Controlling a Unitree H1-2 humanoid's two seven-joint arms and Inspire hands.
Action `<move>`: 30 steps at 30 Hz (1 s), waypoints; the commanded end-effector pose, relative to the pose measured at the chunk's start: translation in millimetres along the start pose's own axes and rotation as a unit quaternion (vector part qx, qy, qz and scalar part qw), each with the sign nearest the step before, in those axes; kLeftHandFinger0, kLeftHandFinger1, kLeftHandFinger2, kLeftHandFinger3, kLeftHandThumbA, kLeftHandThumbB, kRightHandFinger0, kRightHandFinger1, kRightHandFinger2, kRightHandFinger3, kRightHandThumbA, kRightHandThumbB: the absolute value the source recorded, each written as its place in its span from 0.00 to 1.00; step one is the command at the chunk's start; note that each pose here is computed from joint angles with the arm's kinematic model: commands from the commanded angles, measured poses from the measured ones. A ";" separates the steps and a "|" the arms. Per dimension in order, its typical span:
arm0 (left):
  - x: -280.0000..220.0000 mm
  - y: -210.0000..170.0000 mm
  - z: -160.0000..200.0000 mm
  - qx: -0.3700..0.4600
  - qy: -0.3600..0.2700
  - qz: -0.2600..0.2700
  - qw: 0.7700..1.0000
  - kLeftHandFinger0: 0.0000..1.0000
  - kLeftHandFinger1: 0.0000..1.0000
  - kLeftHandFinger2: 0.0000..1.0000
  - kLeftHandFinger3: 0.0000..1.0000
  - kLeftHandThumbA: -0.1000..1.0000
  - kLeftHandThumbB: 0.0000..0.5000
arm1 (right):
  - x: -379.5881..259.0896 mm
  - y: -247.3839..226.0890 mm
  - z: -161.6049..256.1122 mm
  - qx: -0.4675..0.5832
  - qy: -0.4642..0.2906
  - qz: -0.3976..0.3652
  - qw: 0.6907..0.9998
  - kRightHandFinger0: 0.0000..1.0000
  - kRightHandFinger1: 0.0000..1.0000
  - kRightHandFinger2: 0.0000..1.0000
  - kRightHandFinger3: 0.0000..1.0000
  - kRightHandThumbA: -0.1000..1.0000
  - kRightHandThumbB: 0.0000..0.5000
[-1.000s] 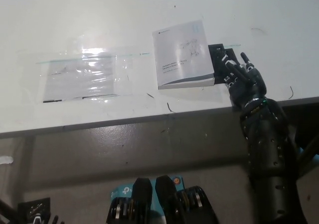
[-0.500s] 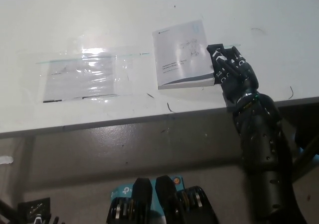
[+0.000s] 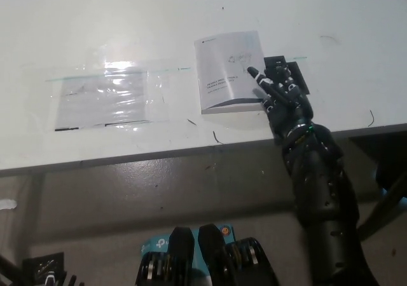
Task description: The robot uses its right hand to slide under the cover of the book kept in the middle of the desk and open it
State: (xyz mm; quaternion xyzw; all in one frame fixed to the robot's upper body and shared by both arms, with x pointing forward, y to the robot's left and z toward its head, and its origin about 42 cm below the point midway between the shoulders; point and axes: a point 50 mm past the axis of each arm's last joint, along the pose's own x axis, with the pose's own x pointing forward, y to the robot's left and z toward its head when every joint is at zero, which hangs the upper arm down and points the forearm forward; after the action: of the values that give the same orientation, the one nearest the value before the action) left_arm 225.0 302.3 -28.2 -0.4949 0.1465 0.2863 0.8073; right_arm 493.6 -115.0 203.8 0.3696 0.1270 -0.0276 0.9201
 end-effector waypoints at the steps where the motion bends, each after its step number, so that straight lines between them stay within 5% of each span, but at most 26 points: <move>1: 2.6 -4.1 6.6 0.004 -0.007 -0.009 1.000 0.98 0.89 0.85 0.99 1.00 0.19 | 0.9 36.9 6.5 0.007 -0.027 0.041 0.999 0.75 0.79 0.80 0.96 1.00 0.23; 17: 2.0 -1.5 3.0 0.003 0.000 -0.009 1.000 1.00 0.89 0.87 1.00 1.00 0.16 | -3.9 82.8 22.3 -0.059 -0.045 0.097 0.992 0.71 0.75 0.79 0.94 1.00 0.19; 30: 4.9 -5.2 5.2 0.007 0.002 -0.008 1.000 1.00 0.91 0.91 1.00 1.00 0.14 | -11.1 114.0 40.1 -0.217 -0.118 0.150 0.957 0.65 0.65 0.66 0.82 1.00 0.36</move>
State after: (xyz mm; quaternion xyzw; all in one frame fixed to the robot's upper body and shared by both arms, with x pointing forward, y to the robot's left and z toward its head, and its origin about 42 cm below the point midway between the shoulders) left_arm 226.8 302.7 -29.4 -0.4908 0.1535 0.2808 0.8104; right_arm 504.2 -71.7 253.9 0.2099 0.0653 0.0602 0.9737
